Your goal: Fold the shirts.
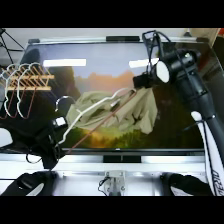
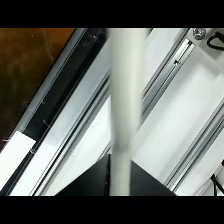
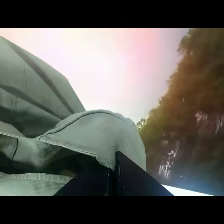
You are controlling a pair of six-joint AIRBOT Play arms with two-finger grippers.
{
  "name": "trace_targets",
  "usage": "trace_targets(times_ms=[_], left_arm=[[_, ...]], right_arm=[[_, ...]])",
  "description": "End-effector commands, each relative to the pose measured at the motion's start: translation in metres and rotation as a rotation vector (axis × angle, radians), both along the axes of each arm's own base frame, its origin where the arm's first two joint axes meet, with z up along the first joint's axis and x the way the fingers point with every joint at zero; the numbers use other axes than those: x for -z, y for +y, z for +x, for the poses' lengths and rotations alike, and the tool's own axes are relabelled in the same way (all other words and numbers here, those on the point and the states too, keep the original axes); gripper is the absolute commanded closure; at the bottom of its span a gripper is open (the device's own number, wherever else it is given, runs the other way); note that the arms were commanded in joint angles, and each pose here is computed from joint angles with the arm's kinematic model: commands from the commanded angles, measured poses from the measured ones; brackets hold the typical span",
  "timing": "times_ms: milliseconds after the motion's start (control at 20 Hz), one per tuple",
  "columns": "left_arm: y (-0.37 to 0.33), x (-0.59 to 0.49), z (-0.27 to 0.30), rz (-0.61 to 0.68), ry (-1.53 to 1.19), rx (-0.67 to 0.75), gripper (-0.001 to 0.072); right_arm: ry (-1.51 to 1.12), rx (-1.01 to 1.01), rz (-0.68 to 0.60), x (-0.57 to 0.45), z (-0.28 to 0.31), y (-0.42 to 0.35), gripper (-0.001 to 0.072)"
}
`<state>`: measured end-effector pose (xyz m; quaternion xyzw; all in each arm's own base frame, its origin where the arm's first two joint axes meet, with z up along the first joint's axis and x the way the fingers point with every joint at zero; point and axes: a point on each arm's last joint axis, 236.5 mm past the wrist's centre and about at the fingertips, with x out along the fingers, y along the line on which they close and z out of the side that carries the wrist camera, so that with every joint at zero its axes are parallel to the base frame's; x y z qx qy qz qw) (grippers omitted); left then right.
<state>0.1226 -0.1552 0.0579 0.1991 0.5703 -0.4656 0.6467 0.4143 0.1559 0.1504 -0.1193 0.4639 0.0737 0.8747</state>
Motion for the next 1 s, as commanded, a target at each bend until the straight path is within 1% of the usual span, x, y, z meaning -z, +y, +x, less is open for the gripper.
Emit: trace_targets(times_ms=[0,50,200,350,600,700,800,900,950], left_arm=[[-0.009,0.004,0.016,-0.02,-0.033,-0.033,0.0663],[-0.014,0.005,0.028,-0.034,-0.052,-0.065,0.0663],[-0.019,0.019,0.039,-0.021,-0.025,-0.077,0.0663],[-0.02,0.032,0.041,0.0,-0.002,-0.005,0.0663],[-0.029,0.036,0.051,-0.027,-0.025,0.006,0.0663],[-0.039,0.039,0.053,-0.058,-0.001,-0.003,0.0663],[-0.065,0.04,0.053,-0.137,0.022,0.022,0.0663],[-0.08,0.053,0.058,-0.137,0.026,0.023,0.0664],[-0.085,0.061,0.063,-0.13,0.038,-0.012,0.0663]], right_arm=[[-0.011,-0.012,0.022,-0.005,-0.001,0.005,0.0645],[-0.013,-0.013,0.027,-0.007,-0.001,0.006,0.0644],[-0.023,-0.016,0.04,-0.012,-0.002,0.007,0.0645],[-0.032,-0.016,0.043,-0.016,-0.003,0.006,0.0644],[-0.051,-0.022,0.052,-0.019,0.001,0.009,0.0644],[-0.058,-0.056,0.106,-0.024,0.0,0.023,0.0645],[-0.066,-0.169,0.204,-0.04,-0.007,0.055,0.0645],[-0.078,-0.25,0.302,-0.061,-0.016,0.081,0.0645],[-0.083,-0.273,0.346,-0.072,-0.022,0.089,0.0645]])
